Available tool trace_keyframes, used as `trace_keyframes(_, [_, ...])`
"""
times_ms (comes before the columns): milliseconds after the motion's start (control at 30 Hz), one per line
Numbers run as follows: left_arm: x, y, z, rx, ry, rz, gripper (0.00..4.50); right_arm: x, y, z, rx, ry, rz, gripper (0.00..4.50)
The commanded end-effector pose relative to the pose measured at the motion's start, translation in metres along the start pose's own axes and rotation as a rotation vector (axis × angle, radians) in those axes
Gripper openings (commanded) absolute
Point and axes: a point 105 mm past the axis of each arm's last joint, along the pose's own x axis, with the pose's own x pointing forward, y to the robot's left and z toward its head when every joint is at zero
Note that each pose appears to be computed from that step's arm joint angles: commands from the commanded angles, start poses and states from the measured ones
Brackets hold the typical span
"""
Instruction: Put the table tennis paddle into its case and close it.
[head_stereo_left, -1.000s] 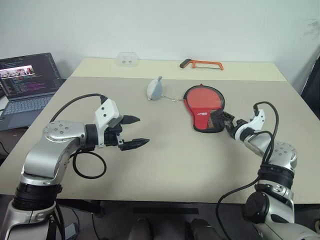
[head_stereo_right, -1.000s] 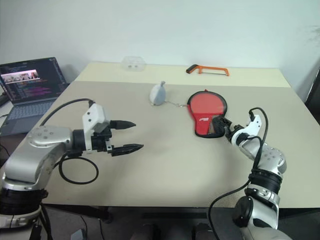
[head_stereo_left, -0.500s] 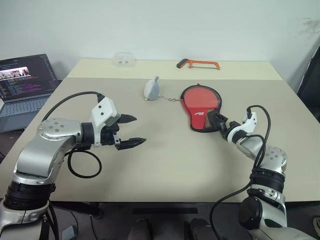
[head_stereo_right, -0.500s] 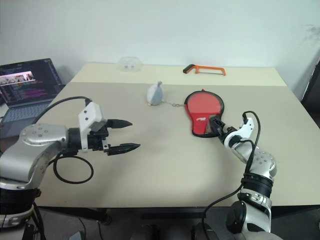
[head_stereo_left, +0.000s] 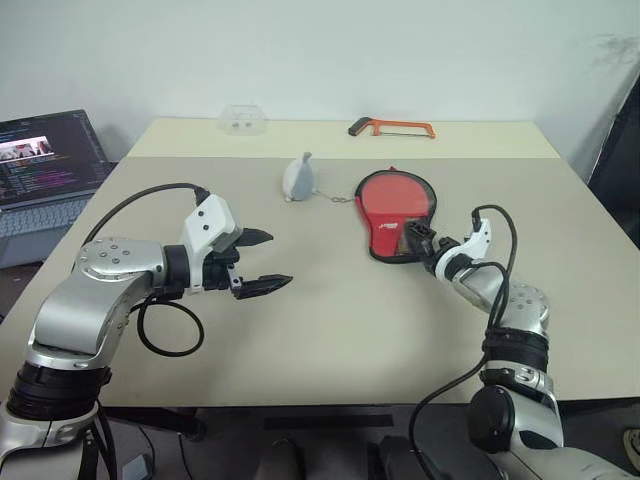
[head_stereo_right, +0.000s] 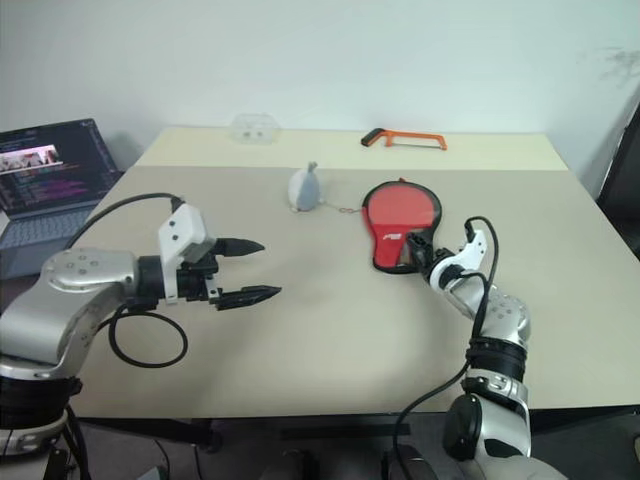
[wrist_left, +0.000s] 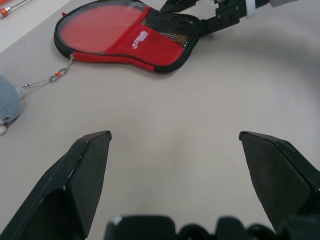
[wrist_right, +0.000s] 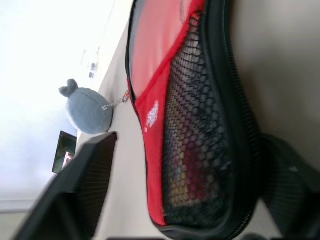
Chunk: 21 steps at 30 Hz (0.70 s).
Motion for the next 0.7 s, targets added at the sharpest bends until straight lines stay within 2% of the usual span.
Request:
trace_keyframes(33, [-0.003, 0.000, 0.009, 0.041, -0.008, 0.007, 4.50, 0.005, 0.008, 0.005, -0.013, -0.021, 0.026, 2.82])
trace_keyframes(300, [-0.005, 0.002, 0.007, 0.042, 0.002, 0.018, 4.50, 0.005, 0.000, -0.003, -0.017, 0.018, 0.003, 0.13])
trace_keyframes(500, [-0.003, 0.000, 0.005, 0.037, 0.010, 0.007, 4.50, -0.006, 0.002, -0.030, -0.063, 0.152, 0.038, 0.03])
trace_keyframes(700, [-0.004, 0.000, 0.003, 0.038, 0.027, -0.009, 4.50, -0.037, 0.002, -0.069, -0.115, 0.326, 0.084, 0.03])
